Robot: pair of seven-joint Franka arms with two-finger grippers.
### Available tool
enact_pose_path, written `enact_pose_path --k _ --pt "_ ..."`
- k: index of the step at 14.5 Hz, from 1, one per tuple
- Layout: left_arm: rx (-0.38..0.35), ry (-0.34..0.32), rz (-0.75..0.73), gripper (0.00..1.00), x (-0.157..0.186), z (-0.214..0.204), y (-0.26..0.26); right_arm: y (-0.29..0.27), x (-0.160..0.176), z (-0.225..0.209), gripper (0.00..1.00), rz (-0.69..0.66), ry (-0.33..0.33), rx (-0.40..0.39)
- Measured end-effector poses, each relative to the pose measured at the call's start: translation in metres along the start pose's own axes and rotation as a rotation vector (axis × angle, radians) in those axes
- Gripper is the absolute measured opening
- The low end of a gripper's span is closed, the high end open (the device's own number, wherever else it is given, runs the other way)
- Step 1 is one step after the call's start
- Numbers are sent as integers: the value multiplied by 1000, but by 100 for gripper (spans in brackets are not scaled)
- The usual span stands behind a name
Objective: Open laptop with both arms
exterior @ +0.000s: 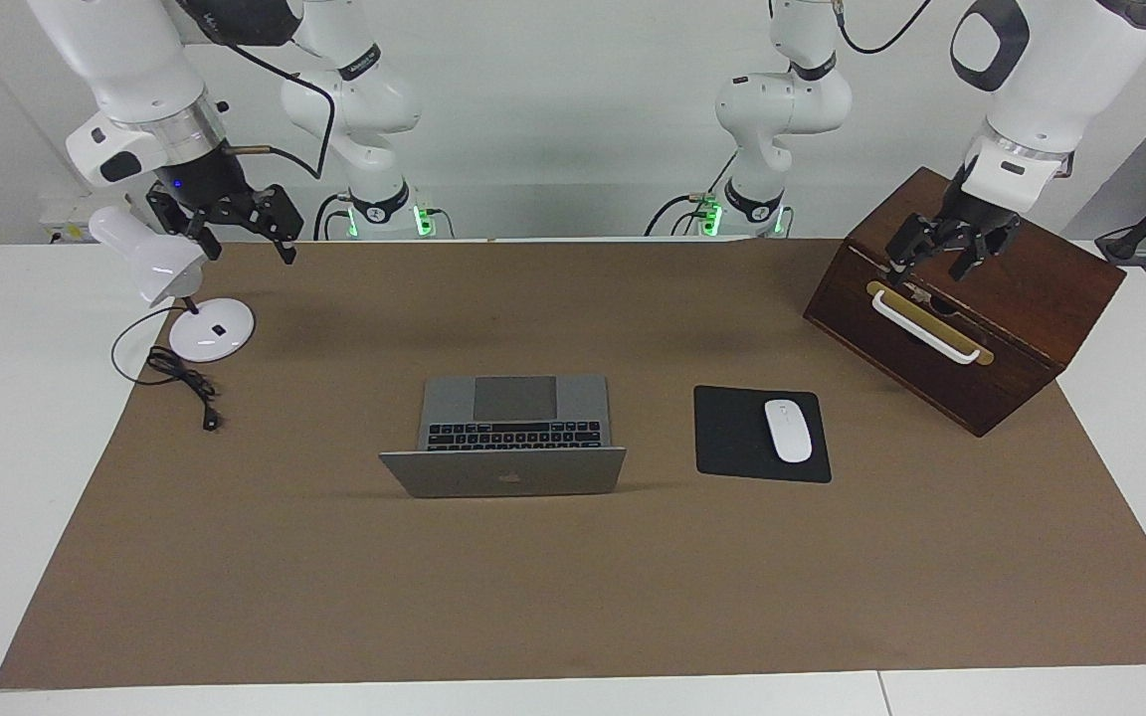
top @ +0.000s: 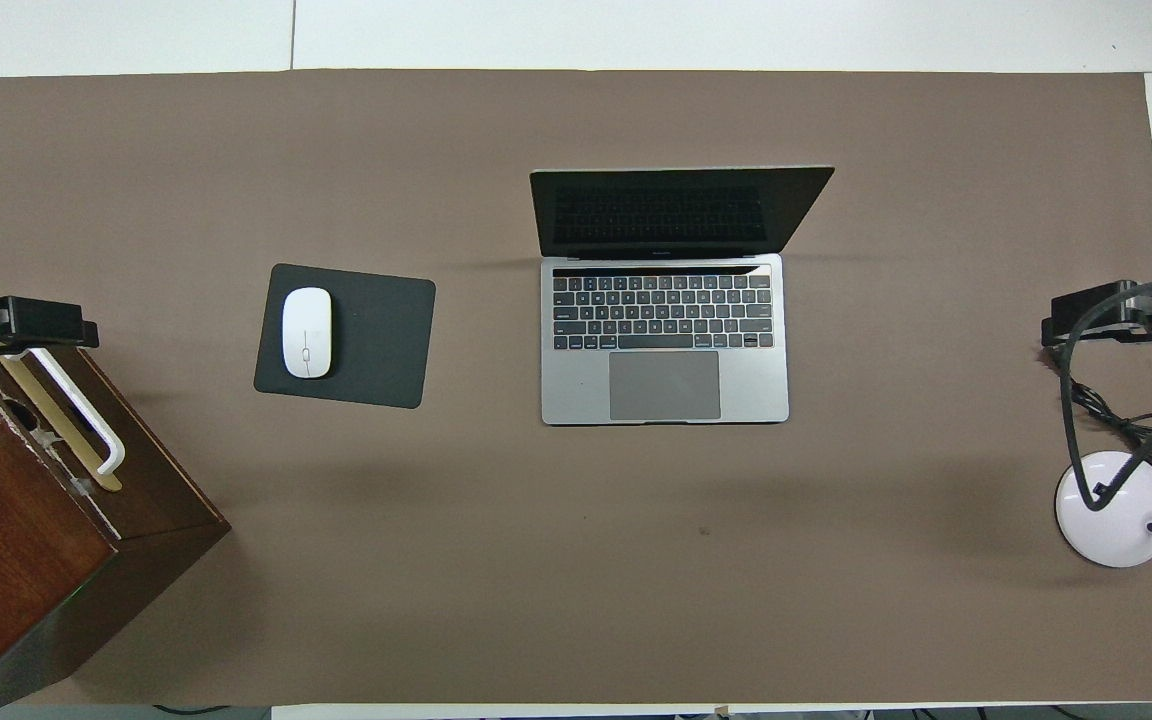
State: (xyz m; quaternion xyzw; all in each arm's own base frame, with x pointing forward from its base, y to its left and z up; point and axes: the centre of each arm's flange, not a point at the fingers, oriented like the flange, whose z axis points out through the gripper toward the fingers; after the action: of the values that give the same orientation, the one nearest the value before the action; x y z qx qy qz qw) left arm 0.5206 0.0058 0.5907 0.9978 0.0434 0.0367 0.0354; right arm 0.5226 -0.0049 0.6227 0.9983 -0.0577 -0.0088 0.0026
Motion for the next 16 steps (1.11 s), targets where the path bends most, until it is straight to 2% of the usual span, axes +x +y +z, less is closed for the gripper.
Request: enact_pose_path --k 4,8,13,16 --pt "0 7 -3 100 3 -13 0 11 1 0 100 2 3 -30" --pt "8 -40 -14 100 15 -21 -5 22 2 0 100 9 2 -29" --pt "20 -116 2 100 33 8 7 21 2 0 100 8 1 -29" --pt "22 -137 16 100 34 16 14 21 2 1 100 8 0 -29"
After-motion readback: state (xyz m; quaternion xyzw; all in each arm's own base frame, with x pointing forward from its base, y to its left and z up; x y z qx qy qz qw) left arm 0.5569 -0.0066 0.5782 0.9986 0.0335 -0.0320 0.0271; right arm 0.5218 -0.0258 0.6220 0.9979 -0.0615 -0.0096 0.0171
